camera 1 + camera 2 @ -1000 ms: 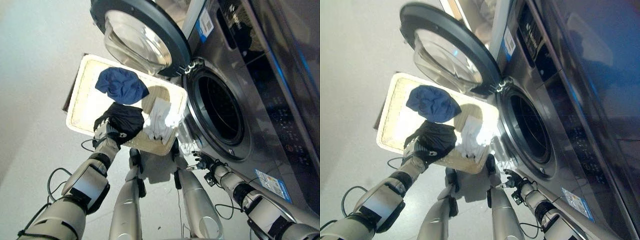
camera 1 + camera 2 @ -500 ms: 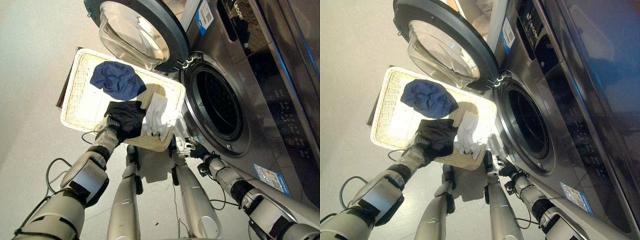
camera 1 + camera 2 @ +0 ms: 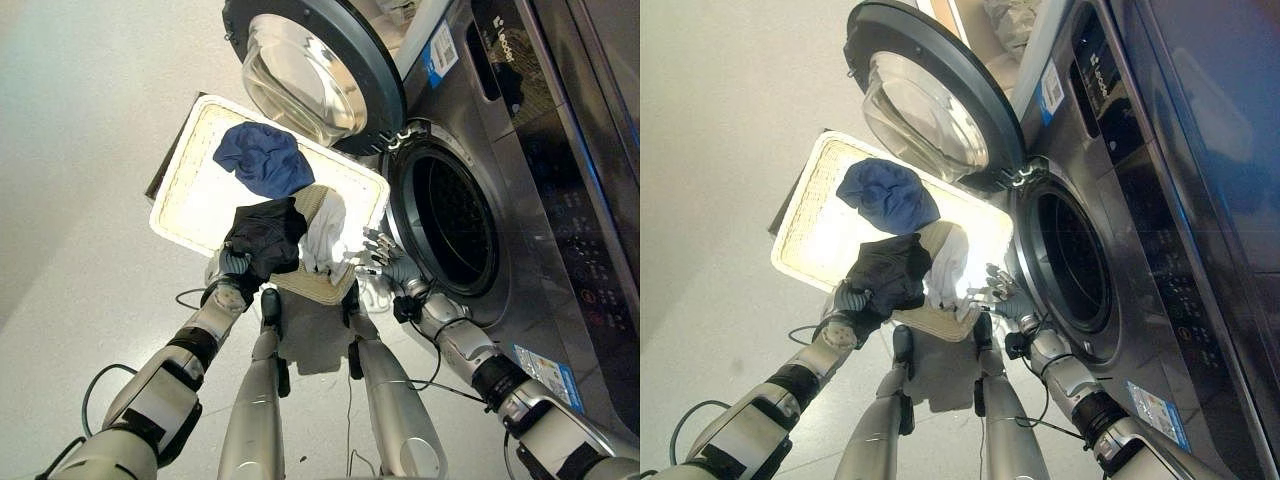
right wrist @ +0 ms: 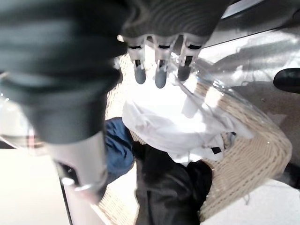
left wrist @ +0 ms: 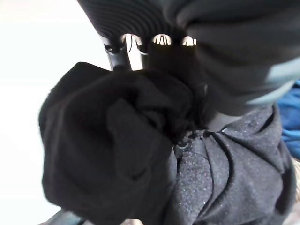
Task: Put the clothes into the washing machine.
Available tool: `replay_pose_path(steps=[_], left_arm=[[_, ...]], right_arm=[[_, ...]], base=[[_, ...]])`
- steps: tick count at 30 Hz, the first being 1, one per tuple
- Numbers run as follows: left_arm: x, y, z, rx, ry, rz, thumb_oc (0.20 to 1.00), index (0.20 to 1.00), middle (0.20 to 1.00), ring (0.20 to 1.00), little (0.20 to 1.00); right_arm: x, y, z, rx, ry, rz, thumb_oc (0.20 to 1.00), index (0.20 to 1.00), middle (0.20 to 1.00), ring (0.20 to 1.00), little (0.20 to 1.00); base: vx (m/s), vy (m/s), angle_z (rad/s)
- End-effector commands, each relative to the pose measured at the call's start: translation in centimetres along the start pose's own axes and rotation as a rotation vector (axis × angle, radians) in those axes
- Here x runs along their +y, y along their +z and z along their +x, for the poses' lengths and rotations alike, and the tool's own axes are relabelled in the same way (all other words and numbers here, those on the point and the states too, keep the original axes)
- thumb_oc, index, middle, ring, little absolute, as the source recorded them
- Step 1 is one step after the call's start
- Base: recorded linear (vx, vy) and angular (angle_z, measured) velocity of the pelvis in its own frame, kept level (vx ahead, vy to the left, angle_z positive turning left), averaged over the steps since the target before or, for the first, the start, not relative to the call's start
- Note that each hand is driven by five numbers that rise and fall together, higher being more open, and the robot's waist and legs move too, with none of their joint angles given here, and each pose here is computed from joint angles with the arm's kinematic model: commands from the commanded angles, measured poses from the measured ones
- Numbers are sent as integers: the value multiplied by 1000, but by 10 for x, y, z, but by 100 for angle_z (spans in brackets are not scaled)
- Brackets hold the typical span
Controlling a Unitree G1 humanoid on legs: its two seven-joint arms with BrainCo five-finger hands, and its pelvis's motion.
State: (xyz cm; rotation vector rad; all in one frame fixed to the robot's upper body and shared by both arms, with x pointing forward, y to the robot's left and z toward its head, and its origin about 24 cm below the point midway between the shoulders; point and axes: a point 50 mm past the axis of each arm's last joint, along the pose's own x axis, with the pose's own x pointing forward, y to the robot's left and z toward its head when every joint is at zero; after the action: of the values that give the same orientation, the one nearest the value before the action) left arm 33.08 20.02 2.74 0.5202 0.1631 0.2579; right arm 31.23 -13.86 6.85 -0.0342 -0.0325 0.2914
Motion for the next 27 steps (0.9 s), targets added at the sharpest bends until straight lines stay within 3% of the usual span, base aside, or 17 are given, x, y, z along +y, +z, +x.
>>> replay_pose_path(steps=[1,3,7,14,20,26,27], left_arm=[[-4,20,2,-65,-49,-251,200,200,200,200,200],[-8,32,-4,-133,-160,-361,200,200,200,200,200],[-19,75,-31,-363,-608,-642,200,200,200,200,200],[-25,117,-61,-573,-1055,-651,200,200,200,200,200],[-25,141,-76,-656,-1244,-644,200,200,200,200,200],[-25,158,-89,-724,-1412,-655,200,200,200,200,200],[-25,163,-96,-761,-1499,-690,200,200,200,200,200]], right_arm=[[7,29,7,-126,51,-17,1000,1000,1000,1000,1000],[8,34,8,-139,59,-63,1000,1000,1000,1000,1000],[8,44,13,-151,66,-250,1000,1000,1000,1000,1000],[6,44,27,-94,86,-376,1000,1000,1000,1000,1000],[18,39,32,-51,186,-388,1000,1000,1000,1000,1000],[29,38,34,-46,277,-668,1000,1000,1000,1000,1000],[29,38,35,-54,294,-799,1000,1000,1000,1000,1000]], base=[[-29,-21,47],[-30,-23,28],[-24,-7,7],[-7,0,12],[3,-2,3],[1,-4,2],[0,0,0]])
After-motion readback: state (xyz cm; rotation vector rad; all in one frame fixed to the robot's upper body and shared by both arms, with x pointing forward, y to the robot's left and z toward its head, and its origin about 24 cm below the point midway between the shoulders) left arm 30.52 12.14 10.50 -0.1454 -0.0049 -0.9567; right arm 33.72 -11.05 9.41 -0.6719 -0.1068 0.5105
